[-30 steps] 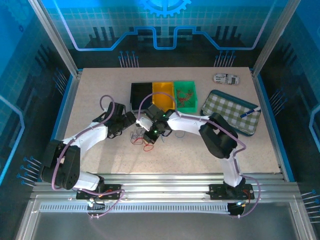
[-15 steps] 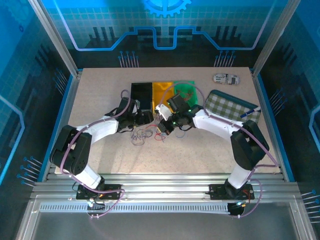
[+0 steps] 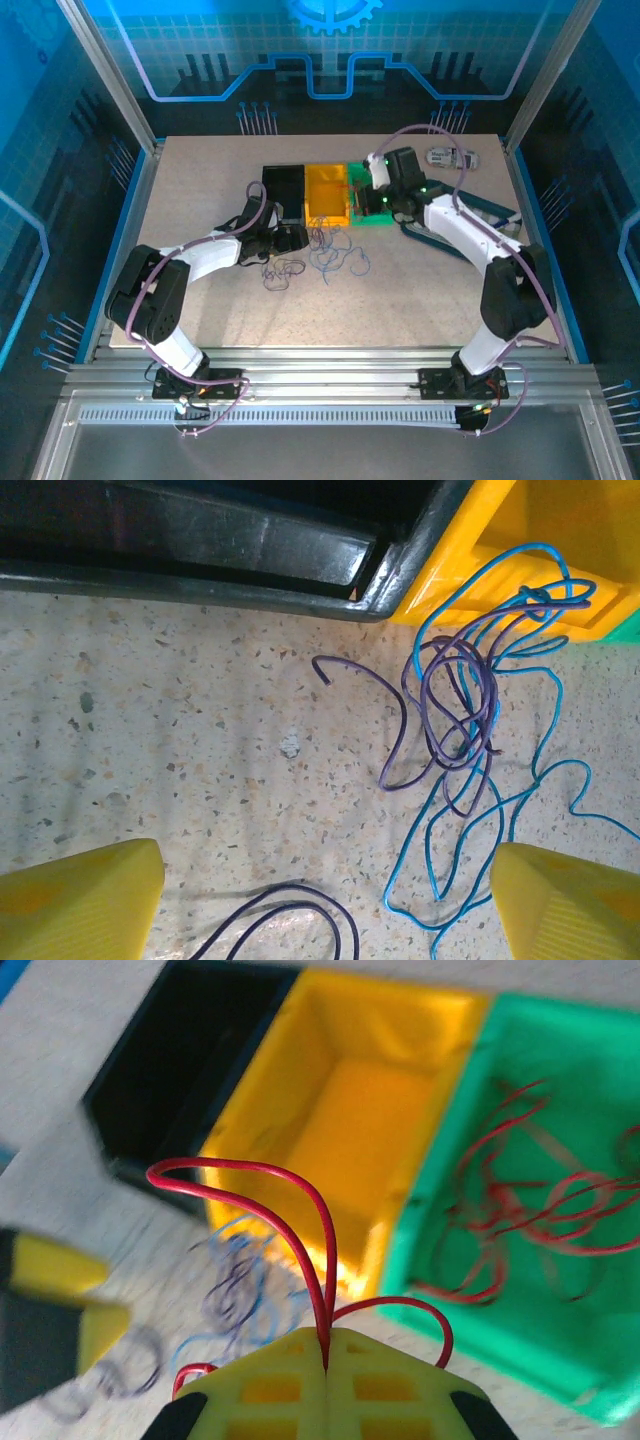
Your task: Untangle the cables
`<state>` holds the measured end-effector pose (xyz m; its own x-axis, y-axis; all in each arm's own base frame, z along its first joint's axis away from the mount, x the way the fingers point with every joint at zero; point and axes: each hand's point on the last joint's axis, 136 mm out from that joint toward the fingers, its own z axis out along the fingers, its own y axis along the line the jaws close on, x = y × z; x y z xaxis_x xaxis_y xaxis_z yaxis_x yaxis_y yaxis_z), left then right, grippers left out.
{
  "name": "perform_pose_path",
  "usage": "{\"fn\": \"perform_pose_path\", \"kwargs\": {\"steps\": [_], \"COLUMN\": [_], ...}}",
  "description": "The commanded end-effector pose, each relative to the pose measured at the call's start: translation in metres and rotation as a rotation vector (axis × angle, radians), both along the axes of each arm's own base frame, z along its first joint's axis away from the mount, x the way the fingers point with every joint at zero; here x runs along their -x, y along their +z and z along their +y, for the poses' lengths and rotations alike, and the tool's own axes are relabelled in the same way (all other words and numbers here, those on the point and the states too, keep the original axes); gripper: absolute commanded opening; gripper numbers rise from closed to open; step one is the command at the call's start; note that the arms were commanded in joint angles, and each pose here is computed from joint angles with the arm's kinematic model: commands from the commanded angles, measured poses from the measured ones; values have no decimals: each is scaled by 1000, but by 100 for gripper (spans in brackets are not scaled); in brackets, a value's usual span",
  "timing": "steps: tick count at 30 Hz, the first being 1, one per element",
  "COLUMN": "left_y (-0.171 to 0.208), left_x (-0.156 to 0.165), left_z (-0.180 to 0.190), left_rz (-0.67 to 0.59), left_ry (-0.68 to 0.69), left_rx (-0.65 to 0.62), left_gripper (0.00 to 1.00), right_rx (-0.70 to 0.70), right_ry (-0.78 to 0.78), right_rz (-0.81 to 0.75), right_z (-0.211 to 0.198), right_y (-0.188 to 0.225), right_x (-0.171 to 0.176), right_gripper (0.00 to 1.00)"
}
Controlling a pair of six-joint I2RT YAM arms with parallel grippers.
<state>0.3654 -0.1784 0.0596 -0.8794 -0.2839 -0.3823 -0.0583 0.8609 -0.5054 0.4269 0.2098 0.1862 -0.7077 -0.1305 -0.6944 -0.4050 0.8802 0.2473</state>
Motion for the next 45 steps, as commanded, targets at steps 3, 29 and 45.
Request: {"fn": "perform_pose_path", "kwargs": {"steps": [3,29,45], "left_y": [6,19,6], "left_x": [-7,-20,-19], "left_z": [1,4,-1], "left_rz": [-14,-32,-7], "left_ry": [4,14,6], "left_rx": [-36,-78,-67], "left_gripper": [85,86,87], "right_rx": [141,435,239], "right_ry": [-179,-257,-310], "right_rz": [18,127,-181], "right_z": [-37,-48,-36], "right_y": [-15,-103,16], "right_x": [-51,-111,-64], "right_gripper": [0,10,43]}}
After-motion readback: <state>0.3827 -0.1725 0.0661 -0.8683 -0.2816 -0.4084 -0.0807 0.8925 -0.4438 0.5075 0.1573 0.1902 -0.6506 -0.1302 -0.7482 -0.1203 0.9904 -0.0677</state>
